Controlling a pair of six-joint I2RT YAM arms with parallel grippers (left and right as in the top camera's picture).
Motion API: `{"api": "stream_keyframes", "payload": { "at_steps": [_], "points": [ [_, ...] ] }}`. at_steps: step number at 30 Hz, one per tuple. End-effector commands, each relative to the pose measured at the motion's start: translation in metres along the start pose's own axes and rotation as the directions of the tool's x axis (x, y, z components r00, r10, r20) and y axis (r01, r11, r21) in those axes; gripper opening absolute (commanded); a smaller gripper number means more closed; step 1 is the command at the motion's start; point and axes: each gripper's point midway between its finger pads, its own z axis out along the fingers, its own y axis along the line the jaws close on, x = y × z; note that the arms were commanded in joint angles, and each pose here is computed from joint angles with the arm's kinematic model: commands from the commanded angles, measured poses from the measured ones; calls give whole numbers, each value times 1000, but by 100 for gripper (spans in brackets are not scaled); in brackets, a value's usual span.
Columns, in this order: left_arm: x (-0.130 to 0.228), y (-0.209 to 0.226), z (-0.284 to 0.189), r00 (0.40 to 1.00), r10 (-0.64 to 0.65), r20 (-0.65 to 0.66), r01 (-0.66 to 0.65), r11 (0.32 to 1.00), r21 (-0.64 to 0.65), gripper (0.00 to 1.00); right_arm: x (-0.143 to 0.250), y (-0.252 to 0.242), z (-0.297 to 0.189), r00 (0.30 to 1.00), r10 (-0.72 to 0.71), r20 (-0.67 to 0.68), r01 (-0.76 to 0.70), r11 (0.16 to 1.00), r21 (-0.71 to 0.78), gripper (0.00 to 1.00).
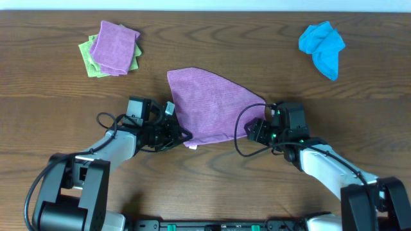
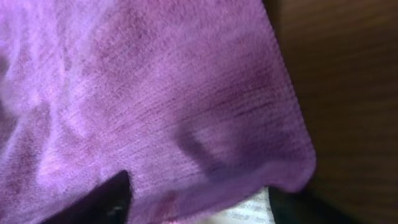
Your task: Fold the cloth
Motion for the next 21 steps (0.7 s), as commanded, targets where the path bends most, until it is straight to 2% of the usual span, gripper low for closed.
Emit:
{"api": "stream_keyframes", "payload": {
  "at_steps": [1,5,10,11,16,21],
  "points": [
    [-3,0,-7,1000,19,17,-19,1000,8,6,20,-35,9,998,55,-43,-49,991,123,56],
    [-4,1,-10,1000,15,20,-15,1000,13,6,18,-38,9,998,54,-33,-49,989,138,42],
    [-4,1,-10,1000,18,20,-19,1000,13,6,18,-38,9,998,54,-34,-49,989,139,6],
    [-4,1,-10,1000,18,20,-19,1000,13,6,18,-38,9,998,53,-34,-48,989,139,1],
    [-4,-1,-11,1000,20,17,-20,1000,24,5,17,-36,8,999,14,-36,-9,991,133,1],
    [-17,-22,-22,997,57,47,-61,995,80,6,0,-8,-4,997,-76,3,75,997,32,1]
  ]
}}
